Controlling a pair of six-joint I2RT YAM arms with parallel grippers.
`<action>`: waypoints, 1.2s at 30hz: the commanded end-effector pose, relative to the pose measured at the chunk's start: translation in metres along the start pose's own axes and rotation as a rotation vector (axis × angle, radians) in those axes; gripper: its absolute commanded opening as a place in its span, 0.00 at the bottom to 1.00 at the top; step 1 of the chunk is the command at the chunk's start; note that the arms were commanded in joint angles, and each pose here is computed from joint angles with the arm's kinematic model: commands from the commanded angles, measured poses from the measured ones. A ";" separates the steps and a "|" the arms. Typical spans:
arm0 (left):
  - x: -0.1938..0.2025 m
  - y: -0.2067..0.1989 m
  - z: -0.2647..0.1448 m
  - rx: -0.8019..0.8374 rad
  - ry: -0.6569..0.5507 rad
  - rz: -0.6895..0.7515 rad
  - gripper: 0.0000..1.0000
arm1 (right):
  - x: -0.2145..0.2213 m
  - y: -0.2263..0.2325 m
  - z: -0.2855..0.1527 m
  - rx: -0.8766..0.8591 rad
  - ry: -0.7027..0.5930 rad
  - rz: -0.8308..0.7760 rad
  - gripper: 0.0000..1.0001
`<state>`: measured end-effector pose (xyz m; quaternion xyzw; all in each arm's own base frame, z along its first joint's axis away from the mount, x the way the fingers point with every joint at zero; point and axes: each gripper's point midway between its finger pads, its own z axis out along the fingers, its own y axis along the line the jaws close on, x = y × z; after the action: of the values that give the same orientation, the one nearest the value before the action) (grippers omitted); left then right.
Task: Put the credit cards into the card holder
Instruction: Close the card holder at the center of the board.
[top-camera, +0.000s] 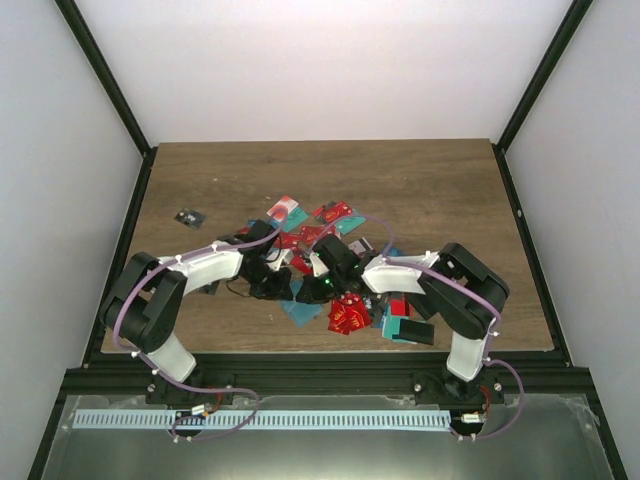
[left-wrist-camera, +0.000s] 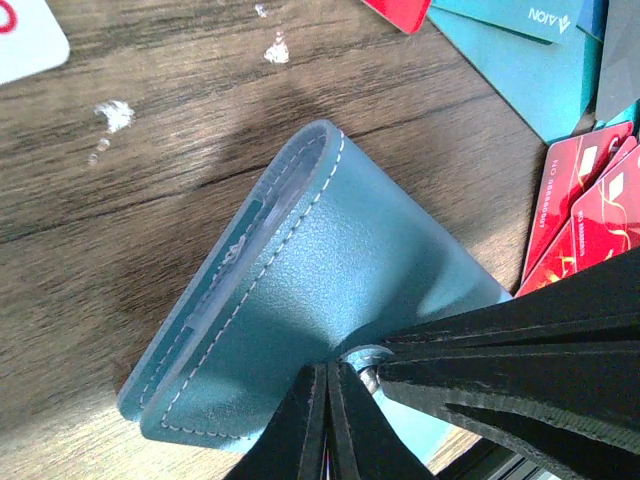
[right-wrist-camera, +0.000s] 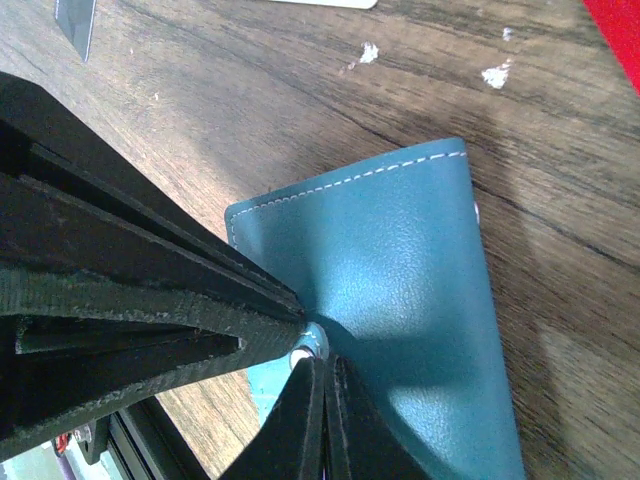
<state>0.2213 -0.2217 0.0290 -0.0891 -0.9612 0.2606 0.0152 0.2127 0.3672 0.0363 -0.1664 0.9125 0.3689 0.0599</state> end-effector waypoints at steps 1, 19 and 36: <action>0.008 0.038 0.013 -0.167 0.007 -0.040 0.04 | 0.030 -0.025 -0.001 0.119 0.093 0.051 0.01; 0.012 0.043 0.015 -0.177 0.000 -0.057 0.04 | 0.002 0.013 -0.008 0.072 0.078 0.022 0.01; 0.013 0.042 0.012 -0.172 -0.001 -0.053 0.04 | 0.013 -0.014 0.003 0.153 0.098 0.043 0.01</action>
<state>0.2218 -0.2210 0.0279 -0.0806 -0.9625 0.2590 0.0035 0.2086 0.3675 0.0419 -0.1650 0.9310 0.3242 0.0310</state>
